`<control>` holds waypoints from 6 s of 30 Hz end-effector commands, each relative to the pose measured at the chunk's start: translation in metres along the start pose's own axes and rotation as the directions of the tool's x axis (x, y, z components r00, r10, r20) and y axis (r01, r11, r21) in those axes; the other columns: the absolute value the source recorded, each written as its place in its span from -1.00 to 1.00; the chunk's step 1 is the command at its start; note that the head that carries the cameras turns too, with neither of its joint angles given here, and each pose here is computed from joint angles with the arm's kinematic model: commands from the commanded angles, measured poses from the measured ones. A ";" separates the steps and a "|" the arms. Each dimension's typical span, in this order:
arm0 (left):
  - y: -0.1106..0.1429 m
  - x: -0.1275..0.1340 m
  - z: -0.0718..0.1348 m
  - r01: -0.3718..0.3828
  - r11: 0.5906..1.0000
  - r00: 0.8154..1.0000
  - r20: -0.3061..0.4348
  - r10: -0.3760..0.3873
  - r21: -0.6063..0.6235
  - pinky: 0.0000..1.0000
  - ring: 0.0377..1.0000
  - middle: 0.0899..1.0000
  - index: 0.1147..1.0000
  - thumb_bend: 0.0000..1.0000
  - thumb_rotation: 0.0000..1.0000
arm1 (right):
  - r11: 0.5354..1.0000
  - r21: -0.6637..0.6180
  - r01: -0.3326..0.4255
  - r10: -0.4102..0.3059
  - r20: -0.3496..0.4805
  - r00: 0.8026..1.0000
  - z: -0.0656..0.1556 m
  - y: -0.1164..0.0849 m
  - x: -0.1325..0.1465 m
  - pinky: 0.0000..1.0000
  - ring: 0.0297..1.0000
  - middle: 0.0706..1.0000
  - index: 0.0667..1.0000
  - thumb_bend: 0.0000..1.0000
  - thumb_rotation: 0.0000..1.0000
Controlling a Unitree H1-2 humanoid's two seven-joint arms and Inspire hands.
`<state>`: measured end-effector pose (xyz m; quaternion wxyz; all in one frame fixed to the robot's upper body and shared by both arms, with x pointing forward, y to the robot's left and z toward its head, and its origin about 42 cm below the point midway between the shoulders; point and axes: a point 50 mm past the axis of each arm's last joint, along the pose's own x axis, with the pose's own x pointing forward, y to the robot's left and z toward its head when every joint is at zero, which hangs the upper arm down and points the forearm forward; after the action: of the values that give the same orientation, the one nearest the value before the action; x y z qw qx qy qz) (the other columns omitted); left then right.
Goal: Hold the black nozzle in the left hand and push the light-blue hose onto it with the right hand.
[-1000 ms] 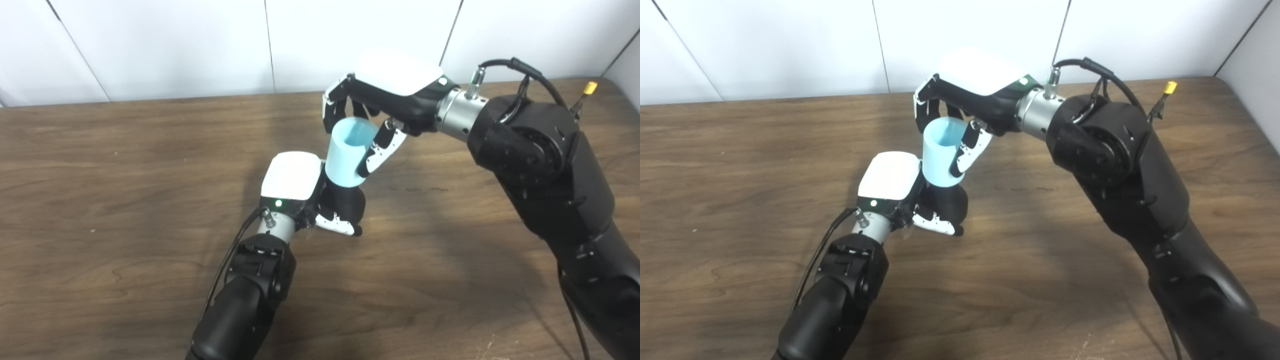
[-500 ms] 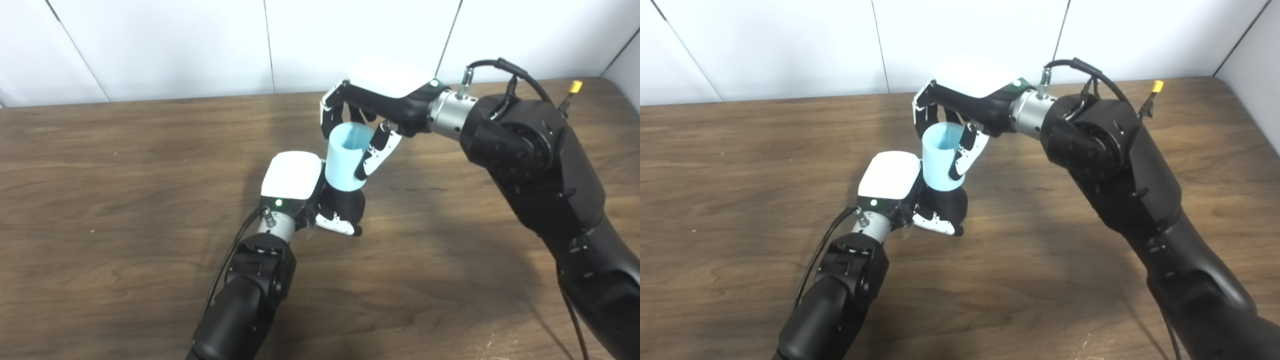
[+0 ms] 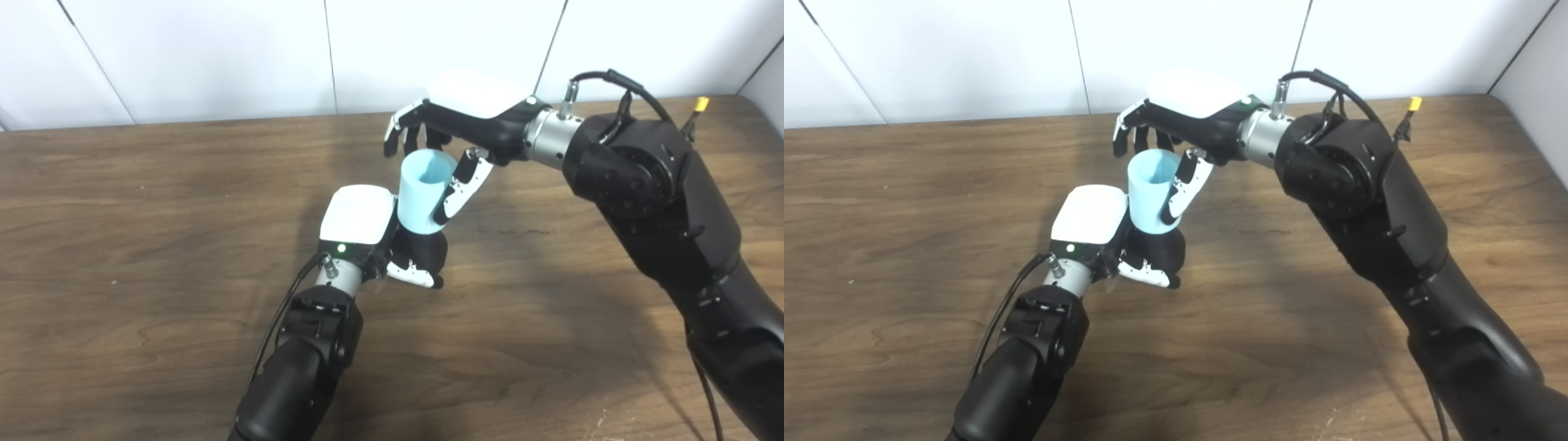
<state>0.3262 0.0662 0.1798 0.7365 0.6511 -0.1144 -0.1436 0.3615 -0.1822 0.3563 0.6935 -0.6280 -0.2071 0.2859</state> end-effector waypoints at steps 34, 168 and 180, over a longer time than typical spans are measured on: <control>0.013 0.004 0.008 -0.064 0.997 0.997 0.032 0.065 -0.034 -0.28 -0.08 -0.13 -0.17 0.05 -1.00 | 0.980 -0.150 0.131 -0.124 0.051 0.991 0.018 0.015 -0.067 0.96 1.00 1.00 0.98 0.59 0.83; 0.052 0.007 -0.050 -0.153 0.988 0.987 -0.041 0.154 0.029 1.00 0.91 0.95 1.00 1.00 -0.19 | 0.976 0.099 0.194 -0.180 -0.132 0.975 -0.016 0.025 -0.082 0.64 0.87 0.88 0.92 0.39 1.00; 0.059 -0.016 -0.090 -0.123 0.991 0.987 -0.107 0.118 -0.043 1.00 0.90 0.96 1.00 1.00 -0.09 | 0.967 0.147 0.210 -0.187 -0.153 0.970 -0.020 0.032 -0.078 0.61 0.83 0.84 0.89 0.44 1.00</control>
<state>0.3481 0.1574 0.2123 0.7590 0.6398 -0.0841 -0.0867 0.3099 -0.2438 0.3184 0.7736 -0.5710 -0.1769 0.2103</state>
